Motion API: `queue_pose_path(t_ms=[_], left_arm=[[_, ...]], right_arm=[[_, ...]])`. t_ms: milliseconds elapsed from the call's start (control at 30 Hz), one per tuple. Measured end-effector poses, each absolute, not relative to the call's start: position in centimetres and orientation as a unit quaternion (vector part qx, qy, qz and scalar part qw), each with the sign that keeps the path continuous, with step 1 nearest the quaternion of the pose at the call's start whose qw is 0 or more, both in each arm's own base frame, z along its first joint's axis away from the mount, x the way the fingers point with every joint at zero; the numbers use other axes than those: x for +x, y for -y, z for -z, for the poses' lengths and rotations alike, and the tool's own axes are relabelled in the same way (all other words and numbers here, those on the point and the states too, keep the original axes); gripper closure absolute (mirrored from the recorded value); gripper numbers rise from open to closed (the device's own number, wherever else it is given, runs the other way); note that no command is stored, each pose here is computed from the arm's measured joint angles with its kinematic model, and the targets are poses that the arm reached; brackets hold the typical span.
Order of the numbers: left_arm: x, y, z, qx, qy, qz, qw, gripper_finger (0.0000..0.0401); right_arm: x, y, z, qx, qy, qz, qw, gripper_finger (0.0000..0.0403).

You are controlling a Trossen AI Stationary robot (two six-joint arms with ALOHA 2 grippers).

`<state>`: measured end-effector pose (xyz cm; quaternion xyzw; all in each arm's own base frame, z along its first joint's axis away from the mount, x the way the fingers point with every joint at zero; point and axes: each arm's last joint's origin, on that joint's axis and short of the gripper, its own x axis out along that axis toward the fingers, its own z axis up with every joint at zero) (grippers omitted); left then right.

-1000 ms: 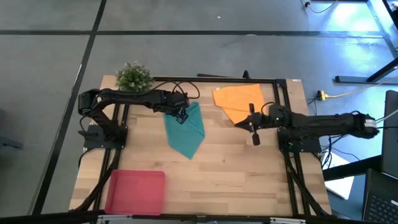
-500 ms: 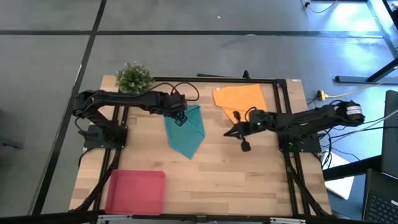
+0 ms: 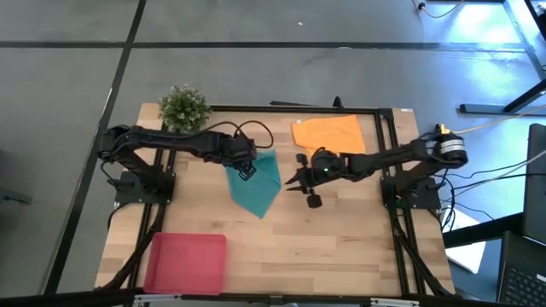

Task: Roll microfiber towels into tight, uniform cylinder then place into a basket
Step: Fold the blue microfiber towel

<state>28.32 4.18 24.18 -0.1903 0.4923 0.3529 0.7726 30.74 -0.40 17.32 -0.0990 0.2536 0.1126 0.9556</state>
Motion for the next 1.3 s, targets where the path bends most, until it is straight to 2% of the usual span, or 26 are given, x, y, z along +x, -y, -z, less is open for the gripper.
queue_pose_path(t_ms=[133,700,967,1300], left_arm=[[28.2,-3.9,-24.3,-0.189,-0.494,-0.351,0.773,0.0401],[27.8,-4.6,-24.5,-0.193,-0.495,-0.362,0.766,0.0401],[27.8,-4.7,-24.5,-0.188,-0.493,-0.368,0.766,0.0401],[27.8,-4.7,-24.5,-0.186,-0.493,-0.370,0.765,0.0401]], right_arm=[[32.3,0.4,-15.7,-0.132,-0.277,-0.125,0.944,0.0297],[40.6,1.6,-12.9,-0.217,-0.301,-0.022,0.928,0.0302],[42.0,3.7,-12.3,-0.209,-0.306,0.000,0.929,0.0302],[43.3,5.4,-9.6,-0.202,-0.326,0.013,0.923,0.0302]])
